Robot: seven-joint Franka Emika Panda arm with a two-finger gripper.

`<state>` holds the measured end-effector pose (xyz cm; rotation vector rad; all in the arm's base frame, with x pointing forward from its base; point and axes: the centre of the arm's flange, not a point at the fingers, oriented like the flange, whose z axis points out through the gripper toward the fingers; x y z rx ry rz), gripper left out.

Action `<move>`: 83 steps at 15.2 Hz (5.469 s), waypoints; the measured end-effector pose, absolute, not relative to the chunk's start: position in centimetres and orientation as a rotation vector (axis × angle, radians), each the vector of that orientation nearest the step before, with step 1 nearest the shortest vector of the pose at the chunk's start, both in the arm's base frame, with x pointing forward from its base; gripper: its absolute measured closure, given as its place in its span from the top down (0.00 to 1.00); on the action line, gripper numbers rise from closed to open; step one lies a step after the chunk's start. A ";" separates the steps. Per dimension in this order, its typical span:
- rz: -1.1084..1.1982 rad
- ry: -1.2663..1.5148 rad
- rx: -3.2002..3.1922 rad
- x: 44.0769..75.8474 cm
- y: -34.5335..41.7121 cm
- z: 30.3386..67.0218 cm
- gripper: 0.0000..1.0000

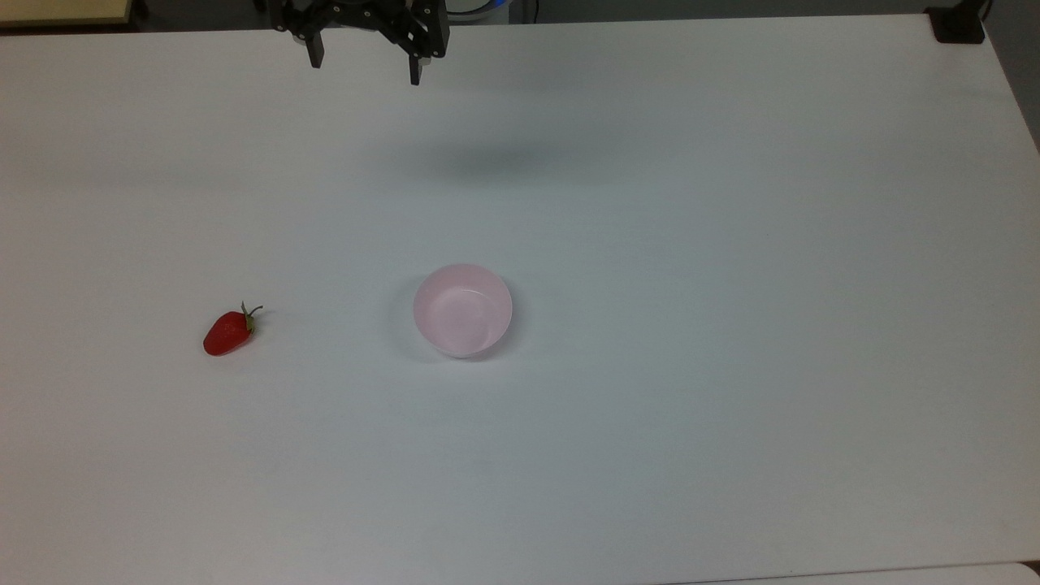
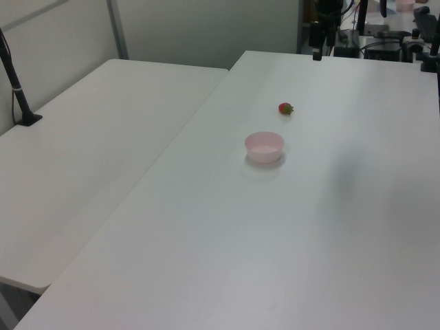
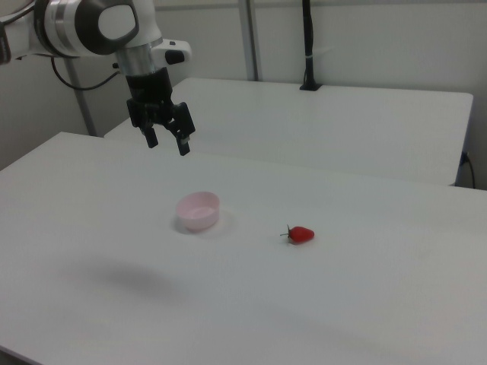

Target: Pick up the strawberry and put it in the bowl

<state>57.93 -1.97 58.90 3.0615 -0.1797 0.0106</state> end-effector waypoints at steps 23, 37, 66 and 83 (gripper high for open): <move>0.044 -0.244 3.059 61.3 -4.1 53.9 1.00; 0.285 -1.087 2.897 68.3 -17.0 39.8 1.00; 0.445 -0.858 2.833 71.4 -17.8 32.8 0.44; 0.124 -0.203 3.051 69.3 6.6 35.9 0.45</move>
